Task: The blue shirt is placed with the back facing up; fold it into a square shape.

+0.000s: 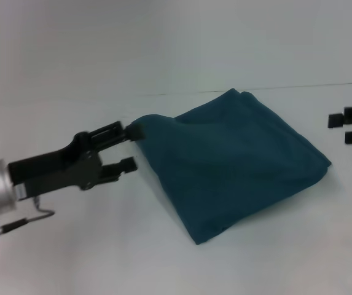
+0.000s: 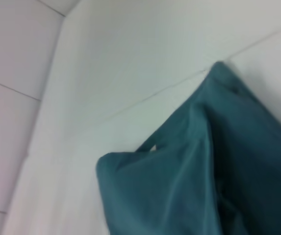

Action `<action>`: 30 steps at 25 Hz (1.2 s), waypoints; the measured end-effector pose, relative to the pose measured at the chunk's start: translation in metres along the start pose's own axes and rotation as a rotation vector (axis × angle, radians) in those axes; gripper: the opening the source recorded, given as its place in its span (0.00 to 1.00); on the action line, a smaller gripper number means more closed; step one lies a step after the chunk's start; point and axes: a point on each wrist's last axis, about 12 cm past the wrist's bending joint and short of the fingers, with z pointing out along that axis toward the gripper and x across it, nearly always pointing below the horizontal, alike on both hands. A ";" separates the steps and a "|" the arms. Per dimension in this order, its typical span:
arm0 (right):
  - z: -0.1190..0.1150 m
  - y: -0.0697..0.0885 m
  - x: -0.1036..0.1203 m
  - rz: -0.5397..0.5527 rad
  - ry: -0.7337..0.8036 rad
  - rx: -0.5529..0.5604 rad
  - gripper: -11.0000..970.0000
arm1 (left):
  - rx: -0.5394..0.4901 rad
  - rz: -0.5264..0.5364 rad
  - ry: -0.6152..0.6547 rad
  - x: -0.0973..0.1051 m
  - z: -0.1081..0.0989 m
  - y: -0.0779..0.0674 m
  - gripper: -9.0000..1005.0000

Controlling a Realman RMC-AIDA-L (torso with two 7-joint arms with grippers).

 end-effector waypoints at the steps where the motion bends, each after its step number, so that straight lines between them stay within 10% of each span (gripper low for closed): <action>1: 0.002 0.006 -0.007 -0.021 0.010 0.022 0.77 | -0.001 -0.010 -0.011 0.003 -0.008 0.004 0.91; 9: 0.040 0.032 -0.030 -0.104 0.105 0.192 0.76 | 0.001 -0.029 -0.057 0.012 -0.030 0.012 0.91; 30: 0.115 0.023 -0.005 -0.104 0.055 0.220 0.76 | 0.003 -0.021 -0.077 0.011 -0.029 0.012 0.90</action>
